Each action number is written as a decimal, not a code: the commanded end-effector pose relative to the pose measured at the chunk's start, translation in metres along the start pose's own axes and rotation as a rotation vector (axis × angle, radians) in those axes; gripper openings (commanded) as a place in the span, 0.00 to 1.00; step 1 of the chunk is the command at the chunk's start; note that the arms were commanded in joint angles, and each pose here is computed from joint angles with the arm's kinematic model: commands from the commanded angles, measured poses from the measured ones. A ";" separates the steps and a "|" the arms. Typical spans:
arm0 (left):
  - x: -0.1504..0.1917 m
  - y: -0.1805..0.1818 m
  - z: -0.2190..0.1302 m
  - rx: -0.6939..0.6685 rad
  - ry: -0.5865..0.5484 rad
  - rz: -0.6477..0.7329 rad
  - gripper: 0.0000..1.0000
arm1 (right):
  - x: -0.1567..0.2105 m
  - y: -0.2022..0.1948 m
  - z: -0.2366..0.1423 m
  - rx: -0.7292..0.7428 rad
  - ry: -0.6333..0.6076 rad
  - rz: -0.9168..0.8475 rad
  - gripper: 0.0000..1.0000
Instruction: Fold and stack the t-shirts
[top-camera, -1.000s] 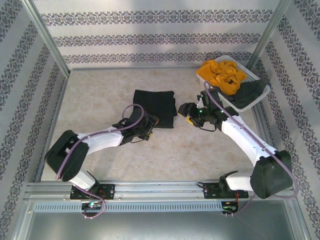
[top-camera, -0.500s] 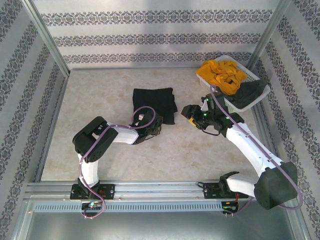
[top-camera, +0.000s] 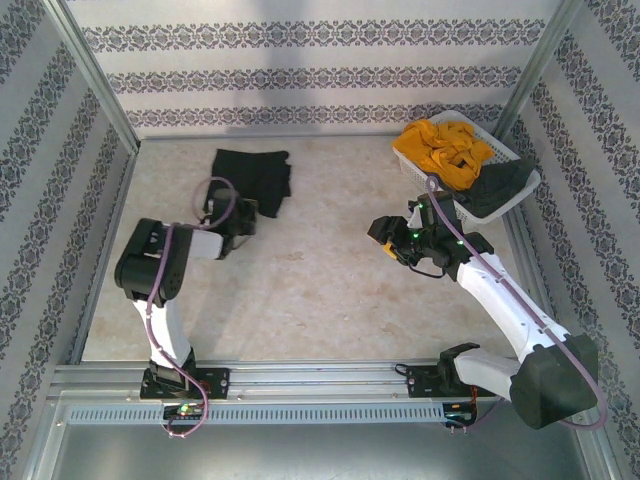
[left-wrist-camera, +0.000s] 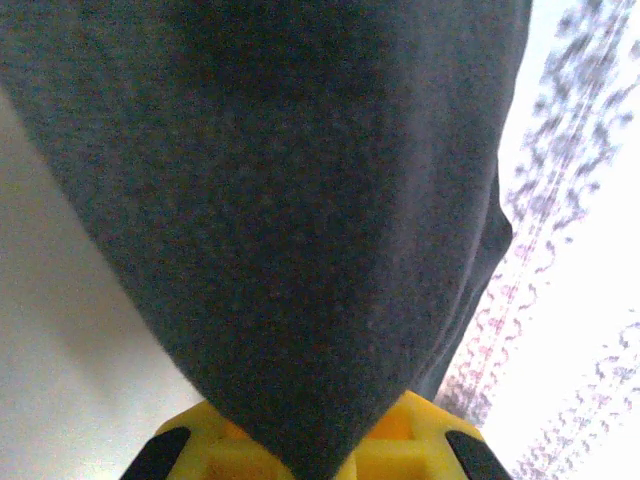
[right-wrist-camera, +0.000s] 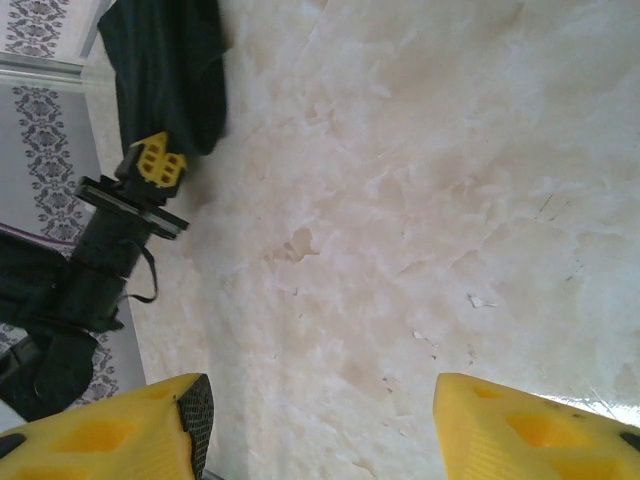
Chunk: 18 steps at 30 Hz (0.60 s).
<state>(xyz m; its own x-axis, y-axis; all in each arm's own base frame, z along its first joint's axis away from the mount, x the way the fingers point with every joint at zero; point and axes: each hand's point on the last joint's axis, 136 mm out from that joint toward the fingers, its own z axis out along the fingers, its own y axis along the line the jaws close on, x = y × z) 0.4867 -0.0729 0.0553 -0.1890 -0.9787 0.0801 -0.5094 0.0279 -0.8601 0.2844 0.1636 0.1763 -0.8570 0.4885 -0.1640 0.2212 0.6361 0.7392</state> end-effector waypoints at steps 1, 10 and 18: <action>-0.039 -0.007 -0.009 0.031 0.060 0.141 0.00 | 0.000 0.001 0.000 -0.014 0.010 -0.003 0.60; -0.160 -0.014 -0.001 0.044 0.063 0.206 0.00 | -0.008 0.021 0.011 -0.068 0.023 -0.041 0.60; -0.195 -0.012 -0.007 -0.024 0.102 0.313 0.00 | -0.017 0.075 0.005 -0.286 -0.031 -0.164 0.61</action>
<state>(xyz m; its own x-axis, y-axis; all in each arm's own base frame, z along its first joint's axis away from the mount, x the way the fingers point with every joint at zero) 0.5347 0.1229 0.0617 -0.3262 -0.9385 -0.1133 -0.4353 0.2555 -0.8633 0.3072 0.1920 0.1939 -0.8750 0.4314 -0.2197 0.0800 0.5764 0.8132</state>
